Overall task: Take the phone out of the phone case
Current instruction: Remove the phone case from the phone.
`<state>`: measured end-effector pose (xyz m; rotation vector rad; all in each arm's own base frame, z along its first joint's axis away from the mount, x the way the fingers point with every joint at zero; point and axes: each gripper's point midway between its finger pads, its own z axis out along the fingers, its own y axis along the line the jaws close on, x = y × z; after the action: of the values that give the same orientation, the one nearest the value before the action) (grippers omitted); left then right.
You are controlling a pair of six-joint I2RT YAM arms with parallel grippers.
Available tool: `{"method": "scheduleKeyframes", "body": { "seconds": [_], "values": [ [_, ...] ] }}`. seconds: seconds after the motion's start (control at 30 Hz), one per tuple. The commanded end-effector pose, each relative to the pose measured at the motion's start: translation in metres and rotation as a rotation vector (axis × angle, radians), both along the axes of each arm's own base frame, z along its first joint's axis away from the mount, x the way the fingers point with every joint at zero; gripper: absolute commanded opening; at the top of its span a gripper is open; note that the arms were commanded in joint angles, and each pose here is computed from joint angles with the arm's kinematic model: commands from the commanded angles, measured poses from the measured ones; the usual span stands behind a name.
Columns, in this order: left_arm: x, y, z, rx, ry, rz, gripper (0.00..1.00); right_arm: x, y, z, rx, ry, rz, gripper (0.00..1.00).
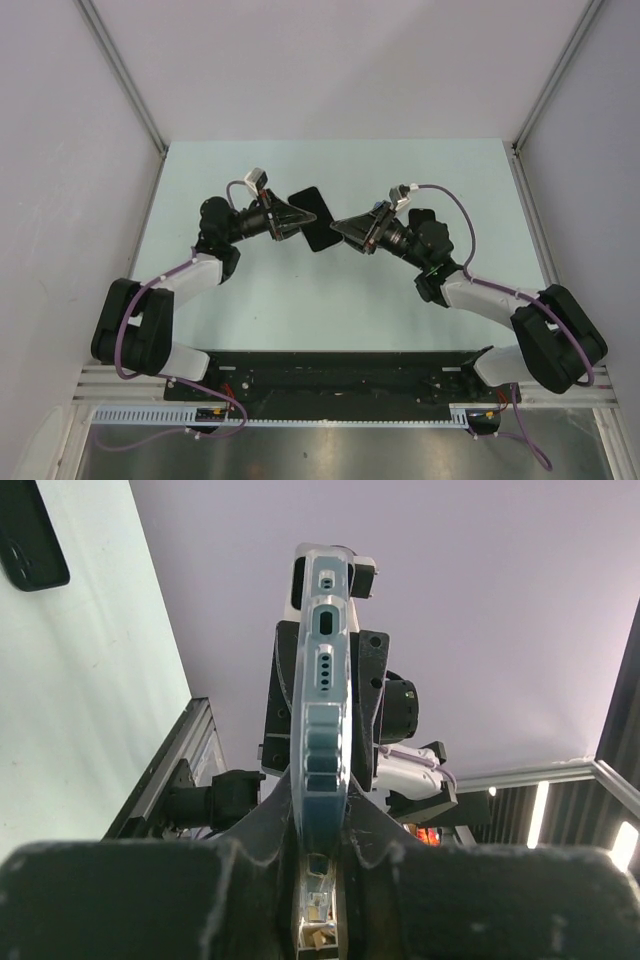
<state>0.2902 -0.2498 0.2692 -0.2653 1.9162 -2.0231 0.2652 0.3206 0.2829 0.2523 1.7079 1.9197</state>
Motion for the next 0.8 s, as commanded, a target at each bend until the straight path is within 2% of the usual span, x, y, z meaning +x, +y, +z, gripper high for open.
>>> {"method": "scheduleKeyframes", "body": {
  "seconds": [0.0,0.2,0.5,0.77],
  "values": [
    [0.002,0.001,0.036,-0.044,-0.12,0.013,0.0,-0.006,-0.011,0.021,0.05,-0.041,-0.04,0.36],
    [0.004,0.004,0.039,-0.055,-0.12,0.028,0.0,-0.009,-0.011,0.024,0.074,-0.038,-0.037,0.3],
    [0.005,0.016,0.044,-0.07,-0.13,0.076,0.0,-0.008,-0.016,0.0,0.091,0.032,-0.058,0.27],
    [0.003,0.016,0.044,-0.084,-0.14,0.067,0.0,-0.009,-0.013,0.003,0.222,0.047,-0.009,0.26]
  ]
}}
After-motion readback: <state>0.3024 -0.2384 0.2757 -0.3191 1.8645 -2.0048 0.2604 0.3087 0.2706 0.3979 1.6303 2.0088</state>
